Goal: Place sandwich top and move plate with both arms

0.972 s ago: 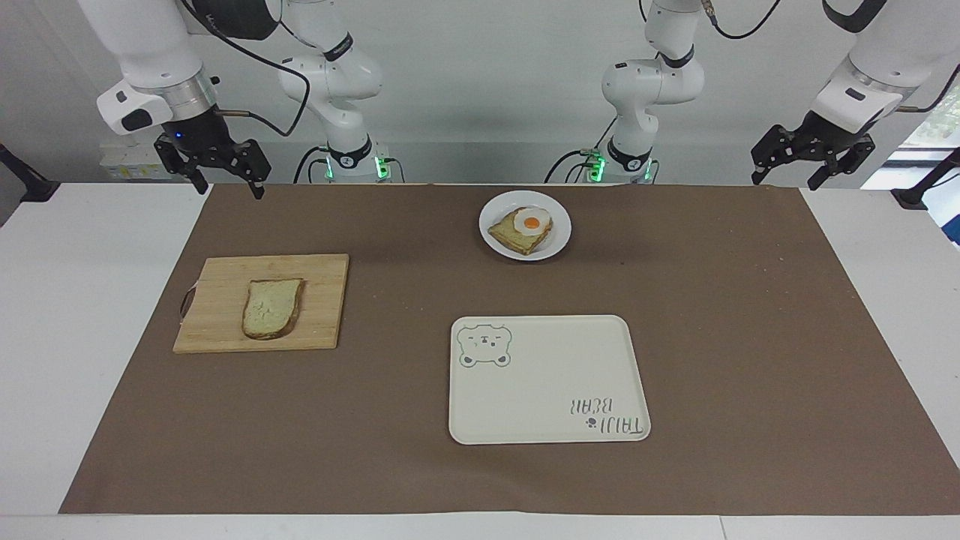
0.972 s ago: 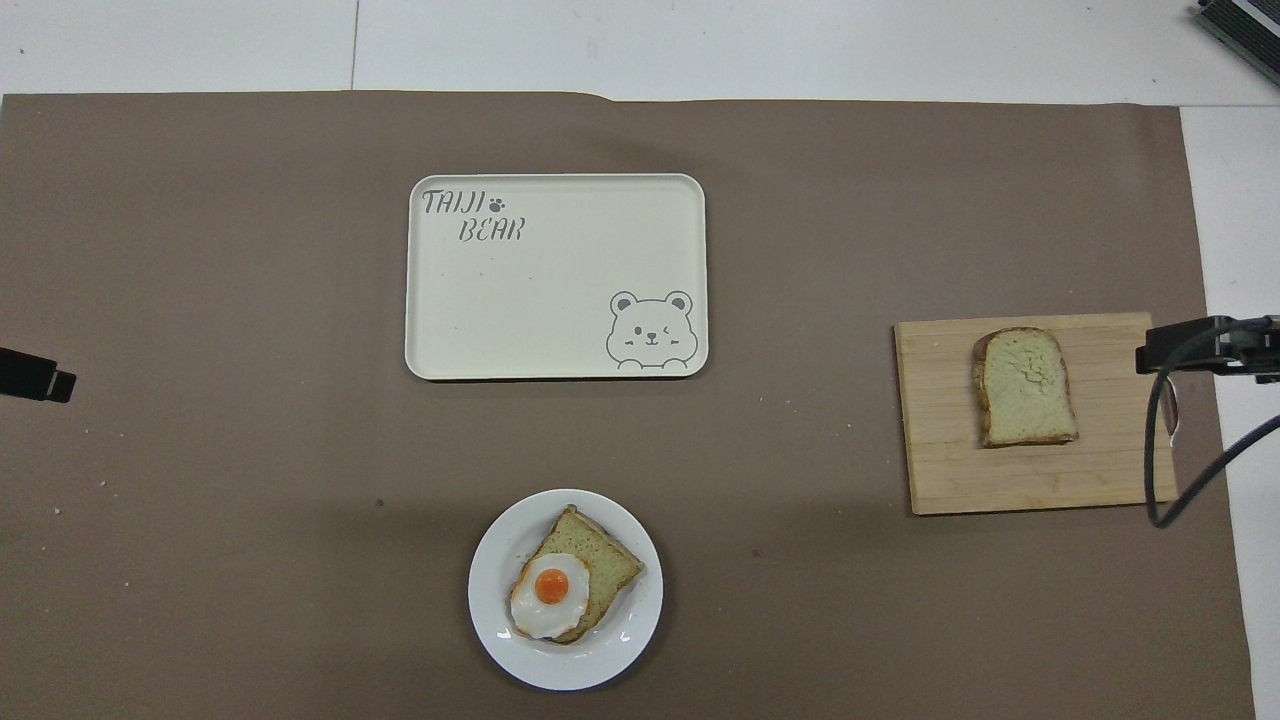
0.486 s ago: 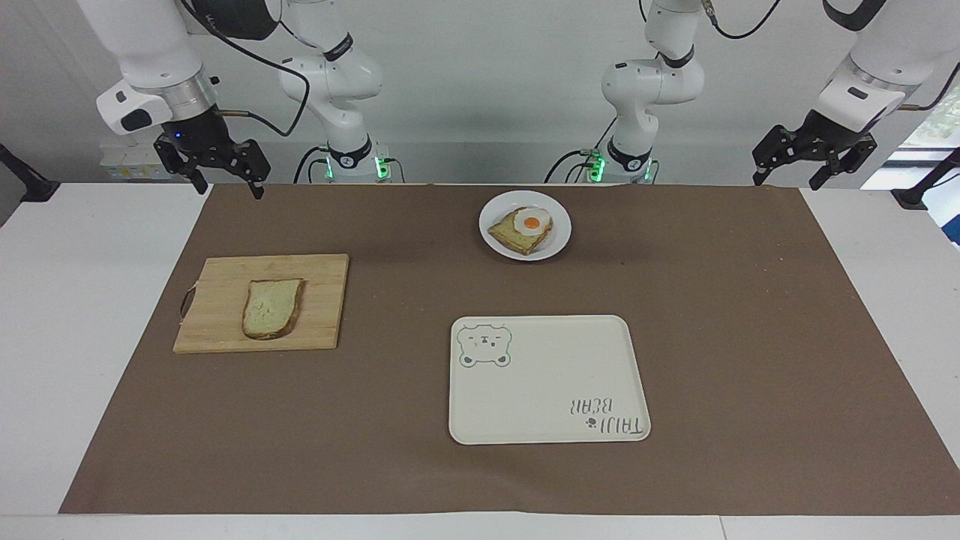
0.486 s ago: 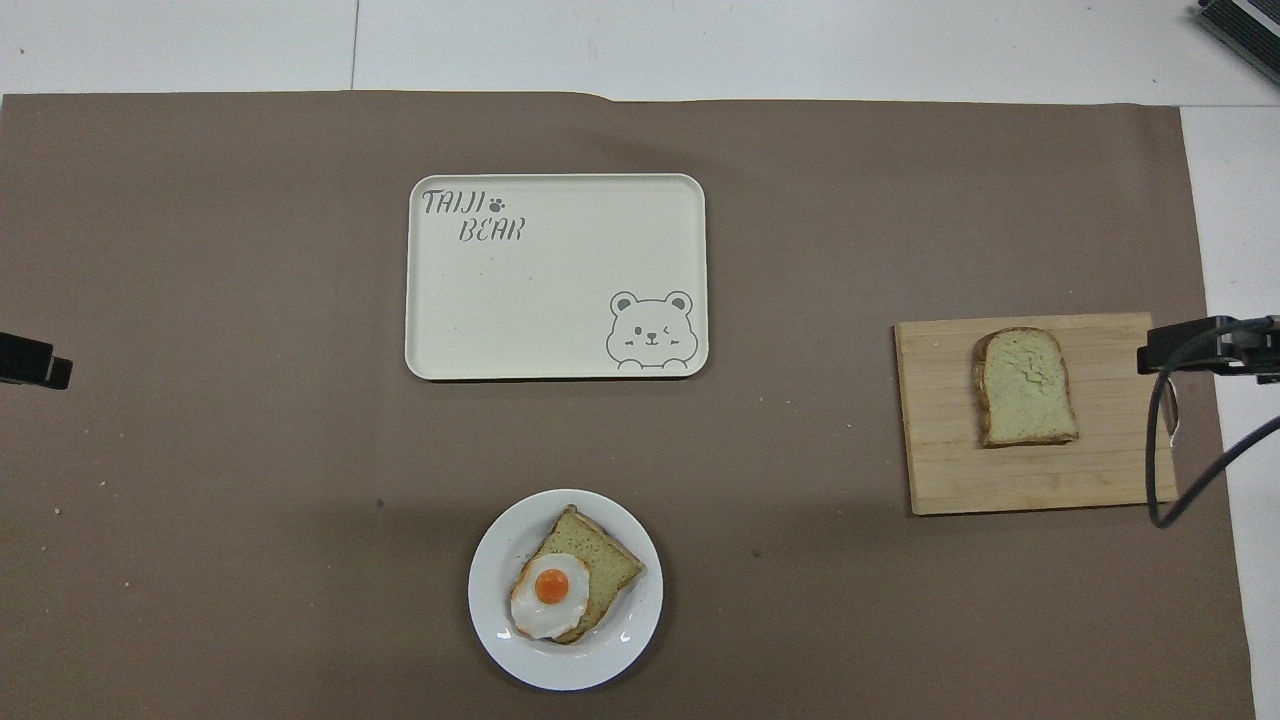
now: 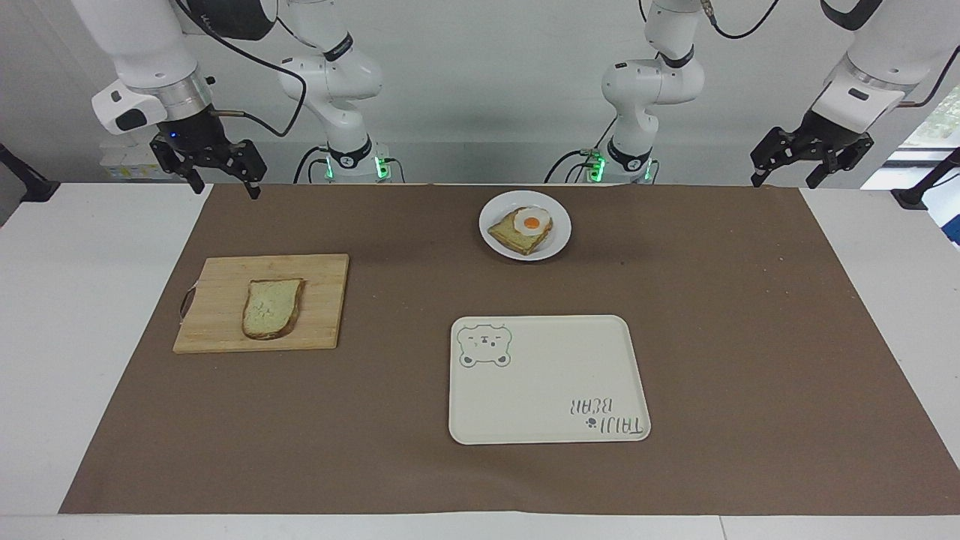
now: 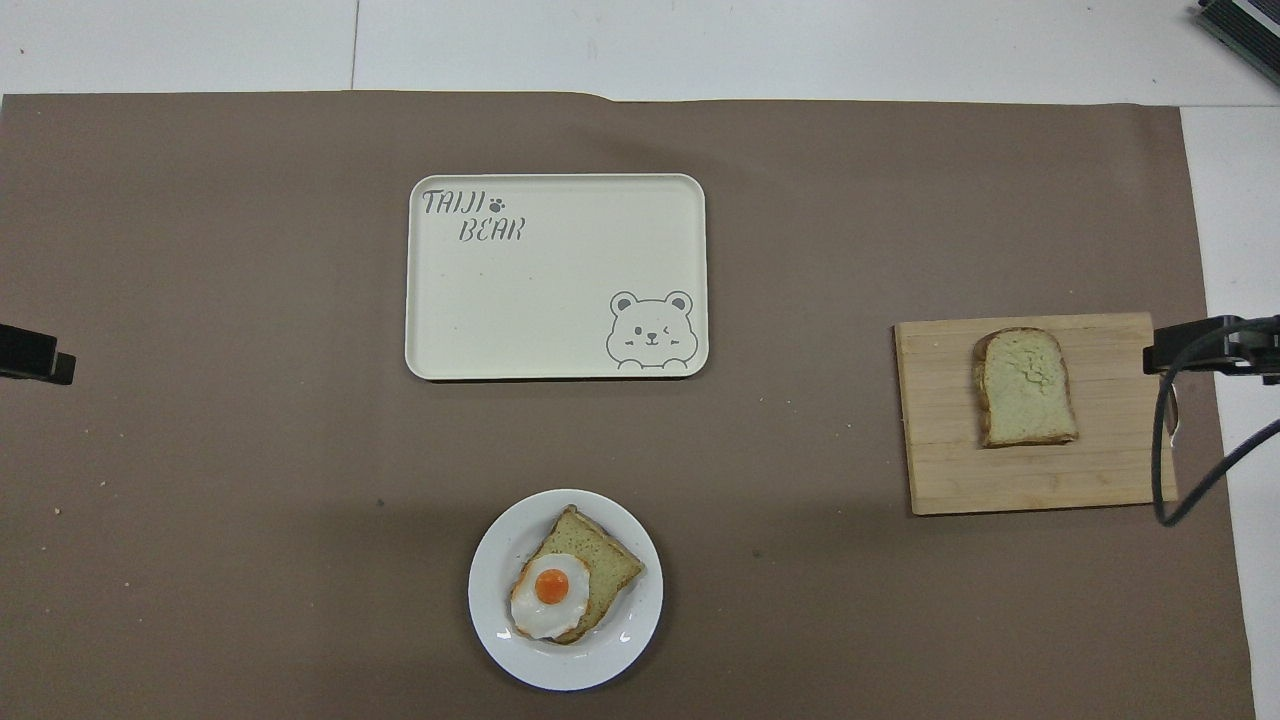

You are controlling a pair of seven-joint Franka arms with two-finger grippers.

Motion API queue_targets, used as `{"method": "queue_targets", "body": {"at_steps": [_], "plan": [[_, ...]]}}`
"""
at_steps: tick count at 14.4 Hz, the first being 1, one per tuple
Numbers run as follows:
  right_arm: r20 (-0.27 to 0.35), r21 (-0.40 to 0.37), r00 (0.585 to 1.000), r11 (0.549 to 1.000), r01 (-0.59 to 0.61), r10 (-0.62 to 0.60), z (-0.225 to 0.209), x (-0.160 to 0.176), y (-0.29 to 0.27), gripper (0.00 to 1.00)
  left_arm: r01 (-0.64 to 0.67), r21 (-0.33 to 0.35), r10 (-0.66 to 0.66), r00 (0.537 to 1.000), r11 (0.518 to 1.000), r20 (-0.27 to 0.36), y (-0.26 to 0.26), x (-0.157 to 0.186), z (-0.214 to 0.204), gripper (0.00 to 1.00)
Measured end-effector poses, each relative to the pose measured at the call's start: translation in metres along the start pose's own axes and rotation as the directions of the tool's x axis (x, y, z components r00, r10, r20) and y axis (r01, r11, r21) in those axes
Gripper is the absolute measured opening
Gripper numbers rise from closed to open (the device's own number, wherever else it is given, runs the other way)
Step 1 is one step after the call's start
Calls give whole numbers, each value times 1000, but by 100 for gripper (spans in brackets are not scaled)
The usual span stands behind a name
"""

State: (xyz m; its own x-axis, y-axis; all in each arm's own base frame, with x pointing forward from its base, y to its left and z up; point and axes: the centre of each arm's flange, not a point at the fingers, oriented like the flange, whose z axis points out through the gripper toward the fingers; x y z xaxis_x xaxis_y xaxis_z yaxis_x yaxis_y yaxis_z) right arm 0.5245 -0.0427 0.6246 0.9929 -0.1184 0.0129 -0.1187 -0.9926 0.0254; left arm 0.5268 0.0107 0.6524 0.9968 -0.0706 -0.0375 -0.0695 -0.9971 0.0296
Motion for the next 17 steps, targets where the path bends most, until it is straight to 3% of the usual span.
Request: {"method": "queue_targets", "body": {"at_steps": [17], "plan": [[-35,1,999,1000,1,-1,-4,3,-1,100,1,0,-1,1000,1000,1,0,0,0,100]]}}
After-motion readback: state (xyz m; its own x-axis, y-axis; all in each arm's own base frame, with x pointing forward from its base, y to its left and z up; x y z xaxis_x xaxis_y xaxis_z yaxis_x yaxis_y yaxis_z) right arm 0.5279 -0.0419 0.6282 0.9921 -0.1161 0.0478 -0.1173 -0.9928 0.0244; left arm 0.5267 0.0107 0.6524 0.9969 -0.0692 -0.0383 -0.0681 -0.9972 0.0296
